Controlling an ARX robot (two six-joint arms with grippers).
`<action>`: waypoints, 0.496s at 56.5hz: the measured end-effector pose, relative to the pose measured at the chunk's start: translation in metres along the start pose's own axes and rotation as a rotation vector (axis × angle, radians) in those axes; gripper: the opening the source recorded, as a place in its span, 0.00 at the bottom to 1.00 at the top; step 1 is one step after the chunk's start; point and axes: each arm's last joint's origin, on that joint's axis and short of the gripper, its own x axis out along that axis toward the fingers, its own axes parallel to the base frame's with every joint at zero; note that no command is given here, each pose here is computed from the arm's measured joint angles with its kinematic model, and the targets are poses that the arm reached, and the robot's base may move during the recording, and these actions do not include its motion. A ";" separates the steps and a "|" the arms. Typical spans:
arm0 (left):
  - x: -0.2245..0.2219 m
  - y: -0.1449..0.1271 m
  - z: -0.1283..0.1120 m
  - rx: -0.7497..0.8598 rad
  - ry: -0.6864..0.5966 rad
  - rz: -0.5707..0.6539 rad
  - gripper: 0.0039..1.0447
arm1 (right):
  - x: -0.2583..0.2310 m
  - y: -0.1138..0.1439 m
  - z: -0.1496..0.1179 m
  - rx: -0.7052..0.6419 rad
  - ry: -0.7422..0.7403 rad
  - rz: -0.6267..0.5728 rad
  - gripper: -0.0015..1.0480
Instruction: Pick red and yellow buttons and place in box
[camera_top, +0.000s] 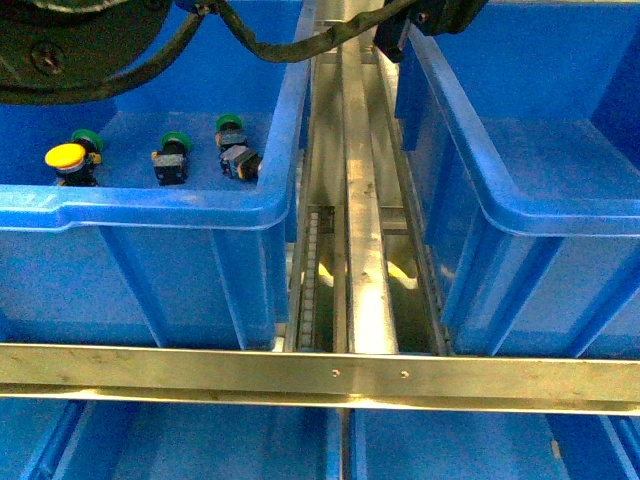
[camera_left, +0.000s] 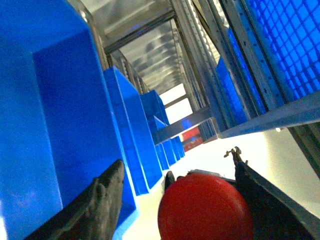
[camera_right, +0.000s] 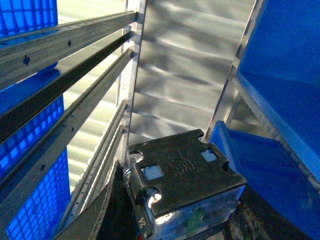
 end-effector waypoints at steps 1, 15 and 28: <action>-0.001 -0.001 0.002 0.012 -0.005 0.002 0.69 | 0.000 -0.001 0.000 -0.002 -0.004 -0.003 0.38; -0.016 -0.029 0.030 0.173 -0.090 0.008 0.92 | 0.001 -0.019 0.004 -0.067 -0.035 -0.067 0.38; -0.083 -0.076 0.054 0.402 -0.134 0.118 0.93 | 0.000 -0.019 0.010 -0.193 -0.066 -0.096 0.37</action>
